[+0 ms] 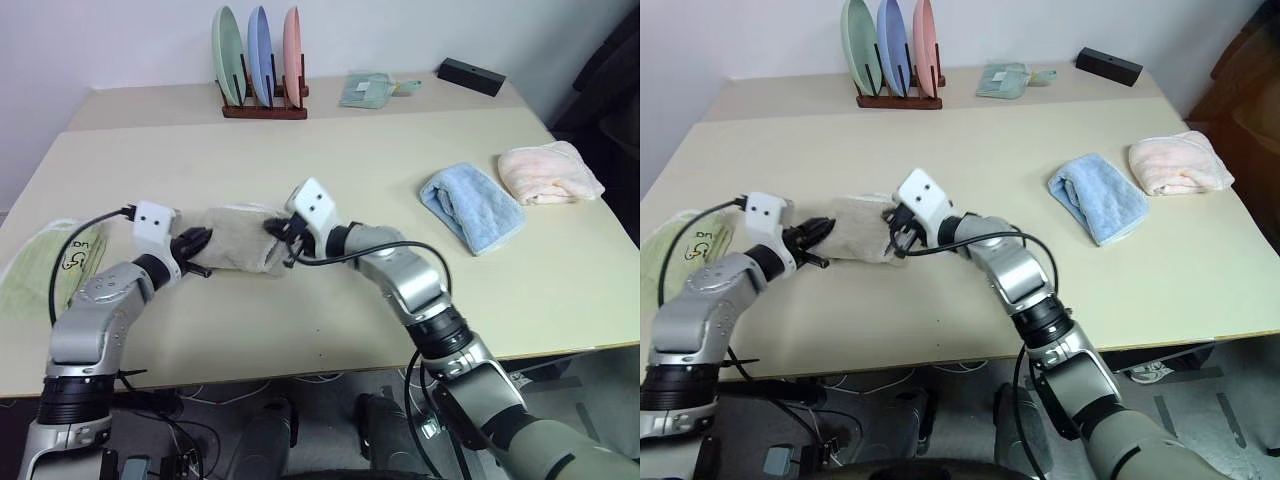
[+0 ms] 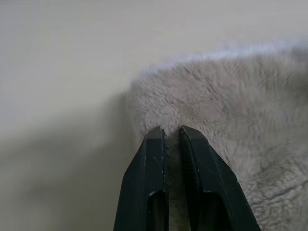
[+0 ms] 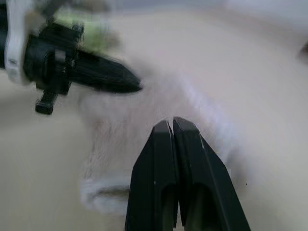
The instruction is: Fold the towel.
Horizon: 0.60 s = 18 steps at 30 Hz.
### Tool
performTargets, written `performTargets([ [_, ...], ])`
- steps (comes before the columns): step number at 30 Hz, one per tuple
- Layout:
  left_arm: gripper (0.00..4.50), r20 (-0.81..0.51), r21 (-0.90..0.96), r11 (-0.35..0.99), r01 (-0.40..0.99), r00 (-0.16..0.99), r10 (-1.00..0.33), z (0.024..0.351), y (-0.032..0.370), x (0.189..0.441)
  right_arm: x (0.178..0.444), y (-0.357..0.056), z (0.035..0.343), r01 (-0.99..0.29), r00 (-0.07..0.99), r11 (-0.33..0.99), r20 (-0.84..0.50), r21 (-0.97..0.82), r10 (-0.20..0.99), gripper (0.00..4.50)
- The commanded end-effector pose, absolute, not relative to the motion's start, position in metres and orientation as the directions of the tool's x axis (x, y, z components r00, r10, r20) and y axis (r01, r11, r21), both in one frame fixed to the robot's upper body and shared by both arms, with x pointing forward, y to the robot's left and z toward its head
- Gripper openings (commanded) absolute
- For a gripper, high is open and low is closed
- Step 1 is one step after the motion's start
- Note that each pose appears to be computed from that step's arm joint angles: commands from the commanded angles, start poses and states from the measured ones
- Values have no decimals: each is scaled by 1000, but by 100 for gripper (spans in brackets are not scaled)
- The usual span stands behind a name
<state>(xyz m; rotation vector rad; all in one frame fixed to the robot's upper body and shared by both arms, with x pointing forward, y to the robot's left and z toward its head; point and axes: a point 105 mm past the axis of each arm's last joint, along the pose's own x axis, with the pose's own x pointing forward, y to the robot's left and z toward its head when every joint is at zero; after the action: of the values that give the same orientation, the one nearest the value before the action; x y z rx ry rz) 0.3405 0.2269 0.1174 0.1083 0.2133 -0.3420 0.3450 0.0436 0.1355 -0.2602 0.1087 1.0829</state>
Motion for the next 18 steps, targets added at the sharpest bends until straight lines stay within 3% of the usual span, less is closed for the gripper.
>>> performTargets([
  [1,48,-245,88,936,340,918,-311,105,227,342,346,53,118,-886,462,433,-258,-166,848,7],
  [4,48,-278,79,938,337,911,-304,87,226,341,350,47,87,-874,485,454,-345,-172,804,7],
  [7,48,-286,78,940,333,910,-299,80,226,339,352,41,80,-862,506,472,-356,-183,785,7],
  [13,48,-92,-8,951,310,947,-309,116,226,337,351,27,119,-841,535,494,-198,-223,822,7],
  [16,48,-6,-80,960,268,963,-269,140,238,331,343,10,140,-835,525,473,-148,-282,838,88],
  [18,72,39,-106,960,260,966,-257,153,243,326,340,0,149,-836,536,503,-132,-221,834,179],
])
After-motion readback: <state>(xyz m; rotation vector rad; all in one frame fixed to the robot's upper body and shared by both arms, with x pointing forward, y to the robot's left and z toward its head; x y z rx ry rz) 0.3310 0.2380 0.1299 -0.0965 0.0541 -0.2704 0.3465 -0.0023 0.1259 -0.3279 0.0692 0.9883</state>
